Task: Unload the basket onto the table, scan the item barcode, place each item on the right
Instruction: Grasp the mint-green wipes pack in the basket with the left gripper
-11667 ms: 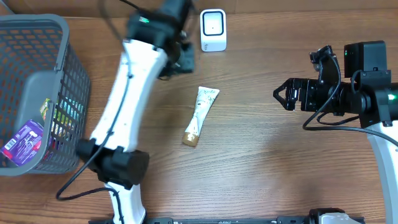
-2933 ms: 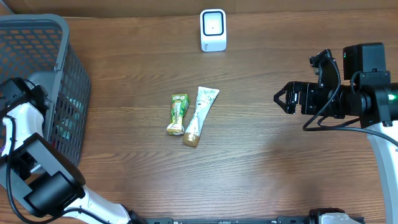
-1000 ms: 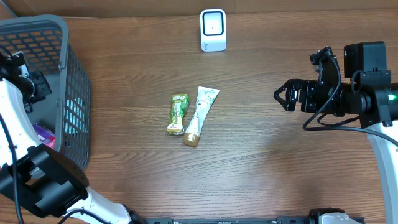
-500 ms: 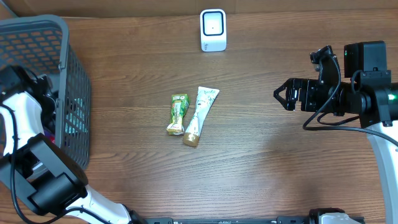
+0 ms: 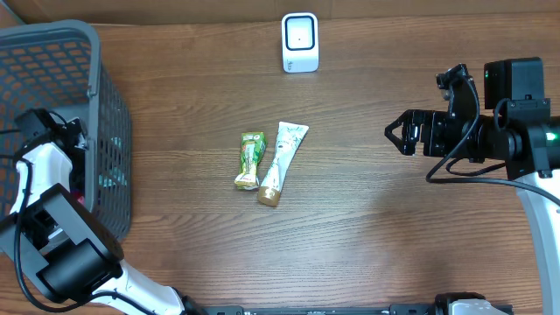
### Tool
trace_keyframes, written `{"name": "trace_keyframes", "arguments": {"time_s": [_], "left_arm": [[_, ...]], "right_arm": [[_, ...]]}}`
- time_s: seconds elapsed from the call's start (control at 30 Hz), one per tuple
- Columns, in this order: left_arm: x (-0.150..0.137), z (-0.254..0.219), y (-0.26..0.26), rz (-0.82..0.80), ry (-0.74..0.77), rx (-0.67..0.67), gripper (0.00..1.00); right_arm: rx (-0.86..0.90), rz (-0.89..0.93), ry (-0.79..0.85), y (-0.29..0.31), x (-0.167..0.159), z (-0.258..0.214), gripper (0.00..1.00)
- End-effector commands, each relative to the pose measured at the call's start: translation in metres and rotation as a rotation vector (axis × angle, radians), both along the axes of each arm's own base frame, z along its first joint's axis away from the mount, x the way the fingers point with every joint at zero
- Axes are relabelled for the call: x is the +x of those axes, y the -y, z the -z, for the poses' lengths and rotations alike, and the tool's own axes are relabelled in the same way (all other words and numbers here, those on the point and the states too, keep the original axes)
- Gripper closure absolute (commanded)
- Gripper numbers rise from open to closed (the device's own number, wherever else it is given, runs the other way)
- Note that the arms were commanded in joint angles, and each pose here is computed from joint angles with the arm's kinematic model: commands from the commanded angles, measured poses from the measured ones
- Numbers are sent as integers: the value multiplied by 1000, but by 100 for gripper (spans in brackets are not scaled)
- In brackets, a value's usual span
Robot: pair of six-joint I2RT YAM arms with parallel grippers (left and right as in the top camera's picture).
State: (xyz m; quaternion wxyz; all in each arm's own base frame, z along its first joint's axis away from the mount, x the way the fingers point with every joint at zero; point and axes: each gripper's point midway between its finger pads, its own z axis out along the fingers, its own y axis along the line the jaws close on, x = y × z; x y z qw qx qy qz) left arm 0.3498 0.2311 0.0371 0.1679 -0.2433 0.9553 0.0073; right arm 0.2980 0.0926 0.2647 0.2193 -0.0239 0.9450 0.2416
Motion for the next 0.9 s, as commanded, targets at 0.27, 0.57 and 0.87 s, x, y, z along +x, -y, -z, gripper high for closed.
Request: {"name": "trace_keyframes", "arguments": {"time_s": [0.27, 0.57, 0.87], "left_arm": [[-3, 12, 15, 37, -1, -41, 40], [-12, 25, 22, 35, -25, -56, 47], [-19, 33, 22, 29, -43, -43, 19]], "right_arm": [[8, -5, 21, -3, 1, -6, 0], [8, -5, 20, -3, 1, -6, 0], [8, -5, 20, -3, 1, -6, 0]]}}
